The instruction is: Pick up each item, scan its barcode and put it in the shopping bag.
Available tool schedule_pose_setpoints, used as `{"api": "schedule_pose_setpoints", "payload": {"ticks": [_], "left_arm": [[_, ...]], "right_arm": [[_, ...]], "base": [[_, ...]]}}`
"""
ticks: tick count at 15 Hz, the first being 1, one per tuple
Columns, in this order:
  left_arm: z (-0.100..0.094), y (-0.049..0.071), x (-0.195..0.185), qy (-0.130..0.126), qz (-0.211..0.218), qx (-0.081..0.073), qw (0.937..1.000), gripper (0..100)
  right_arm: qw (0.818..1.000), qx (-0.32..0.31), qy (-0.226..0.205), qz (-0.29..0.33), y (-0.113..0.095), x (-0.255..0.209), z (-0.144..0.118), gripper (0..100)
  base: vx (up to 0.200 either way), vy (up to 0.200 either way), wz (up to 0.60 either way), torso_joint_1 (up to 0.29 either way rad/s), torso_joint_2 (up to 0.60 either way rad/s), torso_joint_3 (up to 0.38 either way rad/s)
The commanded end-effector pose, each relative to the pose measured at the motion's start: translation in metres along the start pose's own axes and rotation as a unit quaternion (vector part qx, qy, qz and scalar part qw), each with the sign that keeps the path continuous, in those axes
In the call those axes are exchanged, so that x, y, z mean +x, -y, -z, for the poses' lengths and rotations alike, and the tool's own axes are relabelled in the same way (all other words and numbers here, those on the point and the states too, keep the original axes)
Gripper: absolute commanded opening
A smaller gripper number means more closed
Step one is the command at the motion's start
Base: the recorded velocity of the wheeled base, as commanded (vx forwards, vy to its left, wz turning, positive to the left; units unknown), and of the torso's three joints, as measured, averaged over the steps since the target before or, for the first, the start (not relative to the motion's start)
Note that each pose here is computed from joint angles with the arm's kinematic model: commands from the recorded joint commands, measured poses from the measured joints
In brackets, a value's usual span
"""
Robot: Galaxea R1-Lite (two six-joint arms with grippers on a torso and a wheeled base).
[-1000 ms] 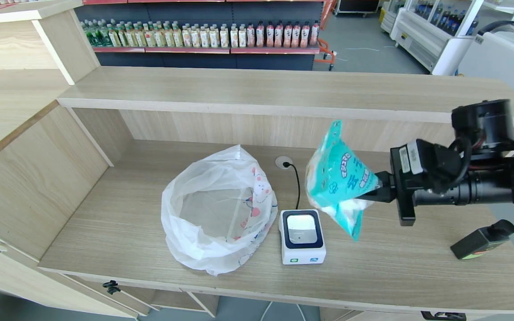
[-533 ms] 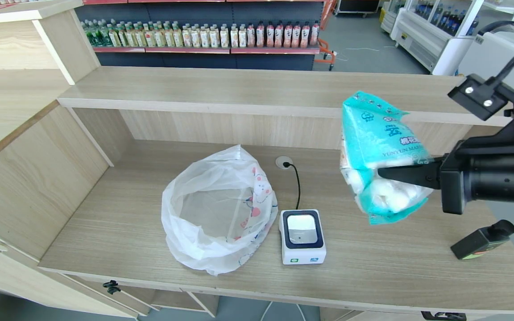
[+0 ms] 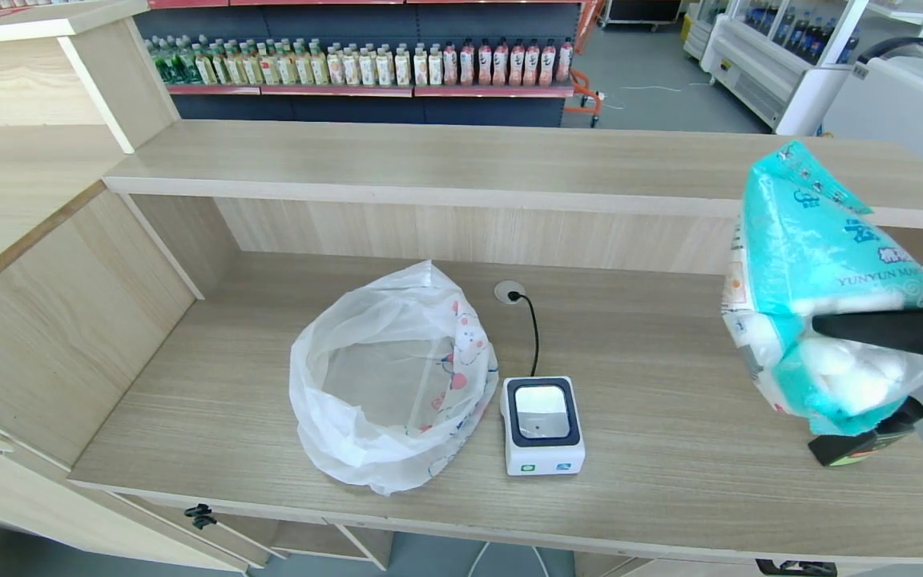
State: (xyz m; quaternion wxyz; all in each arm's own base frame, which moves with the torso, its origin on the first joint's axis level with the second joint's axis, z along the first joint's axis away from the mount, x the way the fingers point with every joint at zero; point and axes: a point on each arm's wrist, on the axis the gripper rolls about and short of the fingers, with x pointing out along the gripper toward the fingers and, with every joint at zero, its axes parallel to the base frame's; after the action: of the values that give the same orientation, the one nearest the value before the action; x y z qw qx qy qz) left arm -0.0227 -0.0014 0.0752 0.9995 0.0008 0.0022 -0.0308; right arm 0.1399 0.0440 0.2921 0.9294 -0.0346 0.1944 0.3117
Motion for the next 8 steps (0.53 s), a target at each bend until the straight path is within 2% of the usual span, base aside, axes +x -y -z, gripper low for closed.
{"api": "schedule_pose_setpoints", "payload": {"ticks": [1,4,6,8], "left_arm": [[0.0,0.0,0.0,0.0,0.0,0.0,1.0,100],[0.0,0.0,0.0,0.0,0.0,0.0,1.0,100],[0.0,0.0,0.0,0.0,0.0,0.0,1.0,100],[0.0,0.0,0.0,0.001,0.001,0.0,1.0,100]], "right_arm": [[1.0,0.008,0.016,0.016,0.0,-0.022,0.004,0],[0.999,0.015,0.027,0.029,0.001,-0.036,0.008,0],[0.999,0.013,0.004,0.043,-0.001,-0.044,0.018,0],[0.999,-0.002,-0.003,0.05,-0.002,-0.046,0.021,0]], "base": [[0.0,0.0,0.0,0.0,0.0,0.0],[0.0,0.0,0.0,0.0,0.0,0.0],[0.0,0.0,0.0,0.0,0.0,0.0],[0.0,0.0,0.6,0.0,0.0,0.002]]}}
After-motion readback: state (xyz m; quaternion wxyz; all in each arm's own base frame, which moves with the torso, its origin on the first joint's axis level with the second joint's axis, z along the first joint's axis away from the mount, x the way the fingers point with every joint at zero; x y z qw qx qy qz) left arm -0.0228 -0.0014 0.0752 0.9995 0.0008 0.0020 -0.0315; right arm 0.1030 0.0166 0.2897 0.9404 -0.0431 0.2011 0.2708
